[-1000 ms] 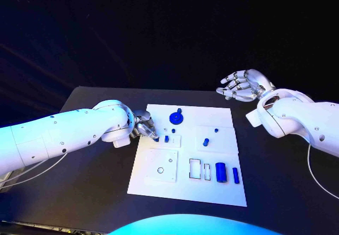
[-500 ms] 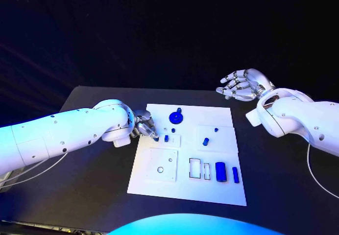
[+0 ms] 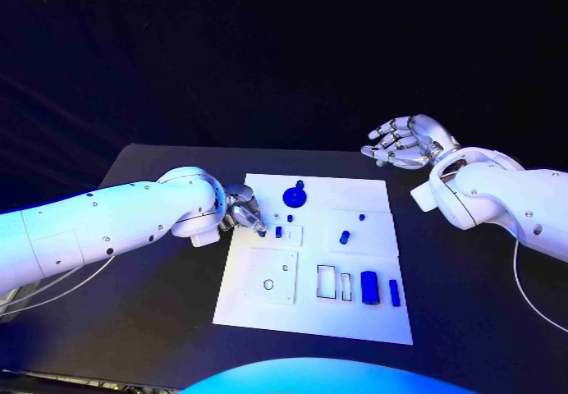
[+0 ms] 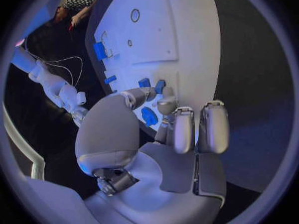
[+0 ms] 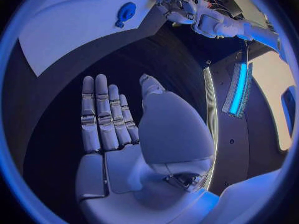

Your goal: Assemble the parts on the task board

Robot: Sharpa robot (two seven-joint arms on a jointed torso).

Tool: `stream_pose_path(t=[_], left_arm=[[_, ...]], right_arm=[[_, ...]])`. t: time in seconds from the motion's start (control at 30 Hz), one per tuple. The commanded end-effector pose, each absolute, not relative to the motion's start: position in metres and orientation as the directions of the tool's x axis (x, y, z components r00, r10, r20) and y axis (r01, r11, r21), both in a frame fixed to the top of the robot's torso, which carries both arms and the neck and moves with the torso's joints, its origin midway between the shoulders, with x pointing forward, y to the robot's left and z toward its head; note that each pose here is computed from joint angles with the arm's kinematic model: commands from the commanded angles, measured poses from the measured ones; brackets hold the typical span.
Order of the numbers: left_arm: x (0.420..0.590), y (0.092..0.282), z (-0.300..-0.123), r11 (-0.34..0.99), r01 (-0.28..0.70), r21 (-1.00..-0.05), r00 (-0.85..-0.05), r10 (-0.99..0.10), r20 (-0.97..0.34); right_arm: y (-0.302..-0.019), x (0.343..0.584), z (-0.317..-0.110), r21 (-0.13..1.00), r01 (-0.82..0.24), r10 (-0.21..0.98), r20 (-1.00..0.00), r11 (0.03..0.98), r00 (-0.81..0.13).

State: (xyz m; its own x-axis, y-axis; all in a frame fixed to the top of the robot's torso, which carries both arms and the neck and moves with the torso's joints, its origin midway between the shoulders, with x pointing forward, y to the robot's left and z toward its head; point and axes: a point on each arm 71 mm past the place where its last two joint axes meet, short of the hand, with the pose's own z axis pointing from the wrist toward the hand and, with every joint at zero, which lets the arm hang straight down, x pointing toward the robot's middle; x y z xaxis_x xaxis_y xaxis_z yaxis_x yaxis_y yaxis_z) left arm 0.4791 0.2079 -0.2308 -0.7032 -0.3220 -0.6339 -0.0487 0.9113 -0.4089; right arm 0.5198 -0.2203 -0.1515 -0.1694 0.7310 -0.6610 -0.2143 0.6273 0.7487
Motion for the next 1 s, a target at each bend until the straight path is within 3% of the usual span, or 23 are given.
stream_pose_path(t=[0.03,1.0], left_arm=[[0.4773,0.2037,-0.2325,0.905,-0.046,-0.424,-0.717,-0.325,-0.616],[0.4798,0.2051,-0.2374,0.914,-0.049,-0.402,-0.719,-0.312,-0.621]], right_arm=[[-0.2186,0.5191,-0.1513,0.746,-0.231,0.726,-0.663,0.624,-0.18],[-0.2201,0.5185,-0.1511,0.746,-0.227,0.727,-0.664,0.627,-0.175]])
